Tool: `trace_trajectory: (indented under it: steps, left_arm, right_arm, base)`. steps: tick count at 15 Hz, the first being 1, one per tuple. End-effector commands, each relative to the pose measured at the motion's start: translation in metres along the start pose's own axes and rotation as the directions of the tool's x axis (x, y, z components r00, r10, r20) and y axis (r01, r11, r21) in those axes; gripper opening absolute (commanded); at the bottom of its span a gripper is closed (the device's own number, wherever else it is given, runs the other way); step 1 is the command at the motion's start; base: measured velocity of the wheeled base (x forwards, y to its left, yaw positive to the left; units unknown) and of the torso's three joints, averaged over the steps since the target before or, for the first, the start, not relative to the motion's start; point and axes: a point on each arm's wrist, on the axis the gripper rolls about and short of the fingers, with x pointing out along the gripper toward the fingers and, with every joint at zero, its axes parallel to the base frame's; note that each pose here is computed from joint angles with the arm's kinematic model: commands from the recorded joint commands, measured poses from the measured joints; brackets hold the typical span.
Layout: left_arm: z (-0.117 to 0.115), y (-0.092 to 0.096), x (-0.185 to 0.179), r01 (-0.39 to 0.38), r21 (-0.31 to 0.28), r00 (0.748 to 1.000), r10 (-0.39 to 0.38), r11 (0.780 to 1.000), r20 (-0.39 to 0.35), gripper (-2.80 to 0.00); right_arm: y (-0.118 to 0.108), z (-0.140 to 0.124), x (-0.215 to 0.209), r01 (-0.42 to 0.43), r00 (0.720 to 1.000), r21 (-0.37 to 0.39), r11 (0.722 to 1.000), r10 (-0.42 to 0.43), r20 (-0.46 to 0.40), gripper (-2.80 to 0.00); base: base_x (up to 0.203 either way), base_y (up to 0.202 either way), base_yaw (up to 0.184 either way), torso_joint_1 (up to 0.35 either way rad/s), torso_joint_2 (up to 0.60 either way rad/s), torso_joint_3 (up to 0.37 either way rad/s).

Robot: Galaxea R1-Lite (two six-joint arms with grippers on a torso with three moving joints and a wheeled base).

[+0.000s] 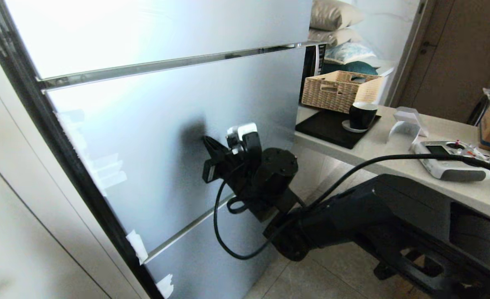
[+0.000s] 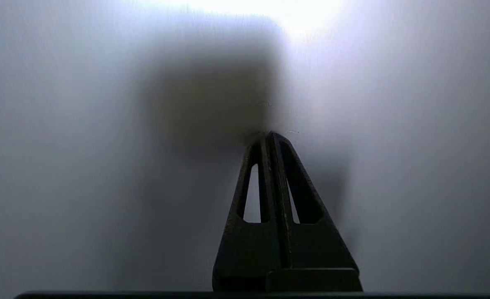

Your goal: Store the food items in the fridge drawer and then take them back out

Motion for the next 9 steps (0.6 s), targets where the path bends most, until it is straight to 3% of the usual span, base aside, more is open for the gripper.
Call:
trace_trajectory:
  steps: [1, 3, 5, 7, 9]
  left_arm:
    - [0.000, 0.000, 0.000, 0.002, -0.001, 1.000, -0.002, 1.000, 0.000, -2.80]
    - [0.000, 0.000, 0.000, 0.002, -0.001, 1.000, -0.002, 1.000, 0.002, -2.80]
    - [0.000, 0.000, 0.000, 0.002, -0.001, 1.000, -0.002, 1.000, -0.001, -2.80]
    - [0.000, 0.000, 0.000, 0.002, -0.001, 1.000, -0.002, 1.000, 0.001, -2.80]
    - [0.000, 0.000, 0.000, 0.000, -0.001, 1.000, 0.000, 1.000, 0.000, -2.80]
  right_arm:
    - [0.006, 0.049, -0.026, -0.003, 1.000, -0.002, 1.000, 0.004, 0.021, -2.80]
    - [0.006, 0.094, -0.079, 0.029, 0.999, -0.042, 0.999, -0.030, -0.021, -2.80]
    - [-0.002, 0.122, -0.152, 0.069, 0.991, -0.099, 0.993, -0.080, -0.110, -2.80]
    - [-0.020, 0.136, -0.231, 0.124, 0.964, -0.163, 0.979, -0.158, -0.215, -2.80]
    - [-0.049, 0.146, -0.295, 0.231, 0.920, -0.239, 0.943, -0.291, -0.261, -2.80]
  base:
    - [0.000, 0.000, 0.000, 0.000, 0.00, 0.000]
    - [0.000, 0.000, 0.000, 0.000, 0.00, 0.000]
    - [0.000, 0.000, 0.000, 0.000, 0.00, 0.000]
    - [0.000, 0.000, 0.000, 0.000, 0.00, 0.000]
    - [0.000, 0.000, 0.000, 0.000, 0.00, 0.000]
